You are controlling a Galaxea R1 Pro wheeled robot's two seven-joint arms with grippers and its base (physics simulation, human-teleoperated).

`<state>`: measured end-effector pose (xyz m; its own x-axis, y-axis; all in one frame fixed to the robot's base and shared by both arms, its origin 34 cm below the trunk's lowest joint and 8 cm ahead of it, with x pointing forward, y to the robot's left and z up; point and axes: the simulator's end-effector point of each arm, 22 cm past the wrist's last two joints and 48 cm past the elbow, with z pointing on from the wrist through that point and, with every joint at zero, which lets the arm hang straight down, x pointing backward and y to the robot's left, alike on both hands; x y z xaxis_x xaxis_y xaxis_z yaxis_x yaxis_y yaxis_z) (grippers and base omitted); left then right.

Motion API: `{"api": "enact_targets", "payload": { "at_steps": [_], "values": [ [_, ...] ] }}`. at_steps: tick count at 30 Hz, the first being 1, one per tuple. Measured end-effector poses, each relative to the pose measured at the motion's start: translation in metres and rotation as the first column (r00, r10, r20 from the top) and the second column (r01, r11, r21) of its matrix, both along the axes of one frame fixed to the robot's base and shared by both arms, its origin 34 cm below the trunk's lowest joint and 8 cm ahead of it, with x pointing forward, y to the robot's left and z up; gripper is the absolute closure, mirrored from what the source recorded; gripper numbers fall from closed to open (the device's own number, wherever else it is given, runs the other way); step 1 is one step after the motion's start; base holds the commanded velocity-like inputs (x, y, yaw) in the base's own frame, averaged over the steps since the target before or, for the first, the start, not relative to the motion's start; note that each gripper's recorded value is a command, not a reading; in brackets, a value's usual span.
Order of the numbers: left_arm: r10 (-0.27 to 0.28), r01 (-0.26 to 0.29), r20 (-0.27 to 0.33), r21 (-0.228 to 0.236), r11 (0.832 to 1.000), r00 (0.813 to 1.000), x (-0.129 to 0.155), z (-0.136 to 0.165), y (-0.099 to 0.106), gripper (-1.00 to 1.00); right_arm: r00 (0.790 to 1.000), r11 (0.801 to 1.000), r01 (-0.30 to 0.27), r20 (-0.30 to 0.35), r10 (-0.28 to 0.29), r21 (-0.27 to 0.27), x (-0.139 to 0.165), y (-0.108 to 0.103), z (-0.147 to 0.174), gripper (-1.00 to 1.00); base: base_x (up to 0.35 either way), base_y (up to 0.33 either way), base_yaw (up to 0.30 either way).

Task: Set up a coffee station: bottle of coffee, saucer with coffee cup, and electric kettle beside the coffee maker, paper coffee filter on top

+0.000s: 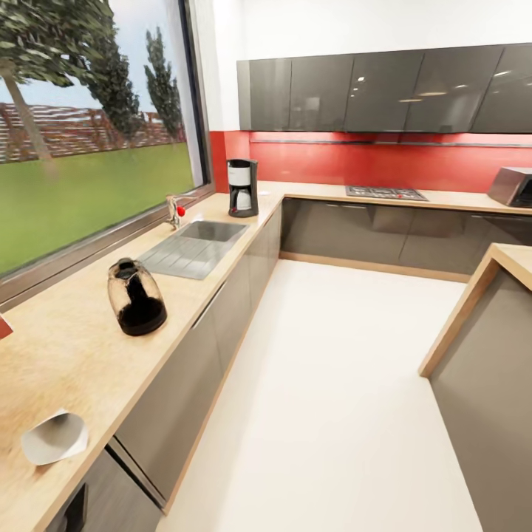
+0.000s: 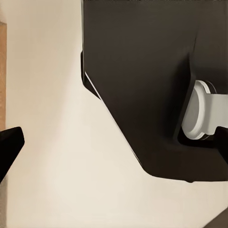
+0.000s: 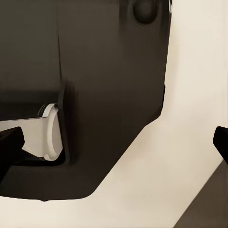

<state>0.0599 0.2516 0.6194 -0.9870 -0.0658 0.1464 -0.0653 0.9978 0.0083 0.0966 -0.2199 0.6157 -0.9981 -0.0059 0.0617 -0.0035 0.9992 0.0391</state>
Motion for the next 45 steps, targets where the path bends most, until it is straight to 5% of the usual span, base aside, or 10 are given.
{"api": "enact_targets", "payload": {
  "at_steps": [25, 45],
  "values": [
    [0.001, -0.001, 0.005, 0.000, 1.000, 1.000, 0.0025, -0.0004, -0.0004, -1.00, 1.000, 1.000, 0.000, 0.000, 0.000, 0.000, 0.0000, 0.0000, 0.0000, -1.00, 0.118, -0.002, 0.004],
    [0.001, -0.001, 0.004, -0.001, 1.000, 1.000, 0.0021, -0.0003, -0.0010, -1.00, 1.000, 1.000, 0.000, 0.001, 0.000, -0.001, 0.0004, -0.0003, -0.0001, -1.00, 0.013, -0.114, 0.264]
  ]
}}
